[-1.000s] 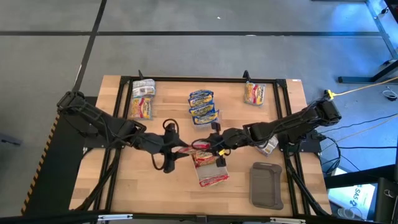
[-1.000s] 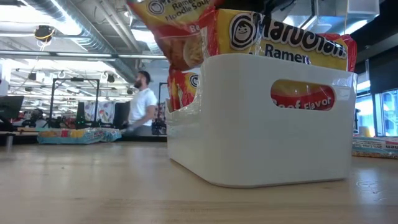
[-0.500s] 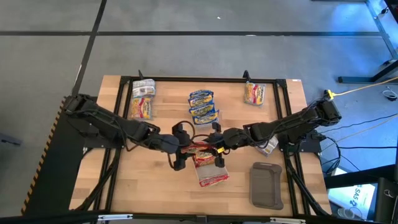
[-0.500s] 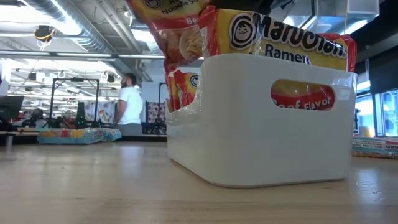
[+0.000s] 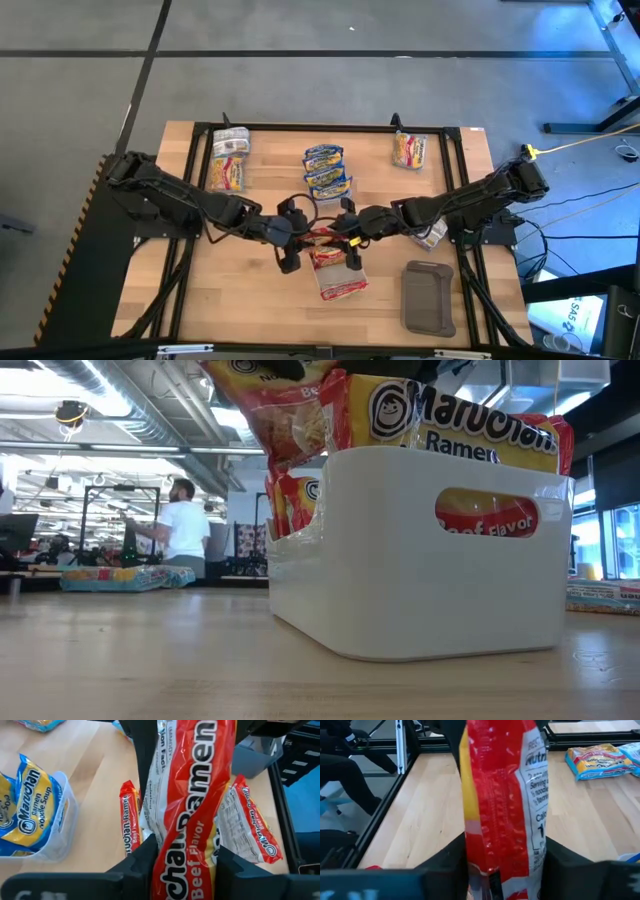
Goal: Sort Maruchan noodles
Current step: Put the red noodle pack into the white bin, then adjust the white bin
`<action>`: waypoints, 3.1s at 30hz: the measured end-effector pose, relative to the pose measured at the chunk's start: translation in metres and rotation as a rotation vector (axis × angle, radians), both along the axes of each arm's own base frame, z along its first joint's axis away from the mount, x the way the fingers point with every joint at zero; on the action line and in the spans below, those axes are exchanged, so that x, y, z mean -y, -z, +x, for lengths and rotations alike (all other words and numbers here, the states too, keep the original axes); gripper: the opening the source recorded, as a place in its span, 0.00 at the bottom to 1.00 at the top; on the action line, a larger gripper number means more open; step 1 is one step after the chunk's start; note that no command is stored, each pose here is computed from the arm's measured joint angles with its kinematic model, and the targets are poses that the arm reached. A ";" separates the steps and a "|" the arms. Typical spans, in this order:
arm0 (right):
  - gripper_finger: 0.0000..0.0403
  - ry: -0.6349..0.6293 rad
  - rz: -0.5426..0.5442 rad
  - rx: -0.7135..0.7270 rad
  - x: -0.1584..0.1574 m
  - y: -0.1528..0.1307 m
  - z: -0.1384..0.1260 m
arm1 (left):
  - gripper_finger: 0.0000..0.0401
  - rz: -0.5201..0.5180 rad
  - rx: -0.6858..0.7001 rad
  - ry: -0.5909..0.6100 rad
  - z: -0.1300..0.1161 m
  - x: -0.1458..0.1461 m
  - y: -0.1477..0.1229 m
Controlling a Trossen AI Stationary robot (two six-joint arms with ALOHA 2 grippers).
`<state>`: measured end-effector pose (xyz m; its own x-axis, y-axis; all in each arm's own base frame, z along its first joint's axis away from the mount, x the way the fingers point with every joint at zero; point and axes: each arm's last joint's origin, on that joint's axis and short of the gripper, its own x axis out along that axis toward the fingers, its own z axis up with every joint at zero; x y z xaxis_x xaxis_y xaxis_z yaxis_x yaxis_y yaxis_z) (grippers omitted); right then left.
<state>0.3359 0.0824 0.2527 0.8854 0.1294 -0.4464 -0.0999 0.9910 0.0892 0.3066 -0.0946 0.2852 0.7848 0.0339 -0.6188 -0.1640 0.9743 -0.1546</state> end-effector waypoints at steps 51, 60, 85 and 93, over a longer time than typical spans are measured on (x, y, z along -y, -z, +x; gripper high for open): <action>0.69 0.256 -0.020 -0.228 -0.071 0.046 -0.135 | 0.32 0.016 -0.514 0.088 0.111 0.038 0.059; 0.69 0.258 -0.060 -0.234 -0.077 0.058 -0.129 | 0.47 0.062 -0.476 0.110 0.112 0.038 0.054; 0.45 0.113 -0.087 -0.380 -0.060 0.102 -0.082 | 0.47 0.000 -0.453 -0.183 0.011 0.115 0.121; 0.31 0.109 -0.055 -0.331 -0.064 0.101 -0.077 | 0.47 0.080 -0.298 -0.364 0.018 0.090 0.136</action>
<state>0.2586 0.1461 0.1516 0.6988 0.0099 -0.7152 0.0319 0.9985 0.0450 0.3242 -0.1850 0.1489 0.5015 0.3303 -0.7996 -0.5223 0.8524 0.0245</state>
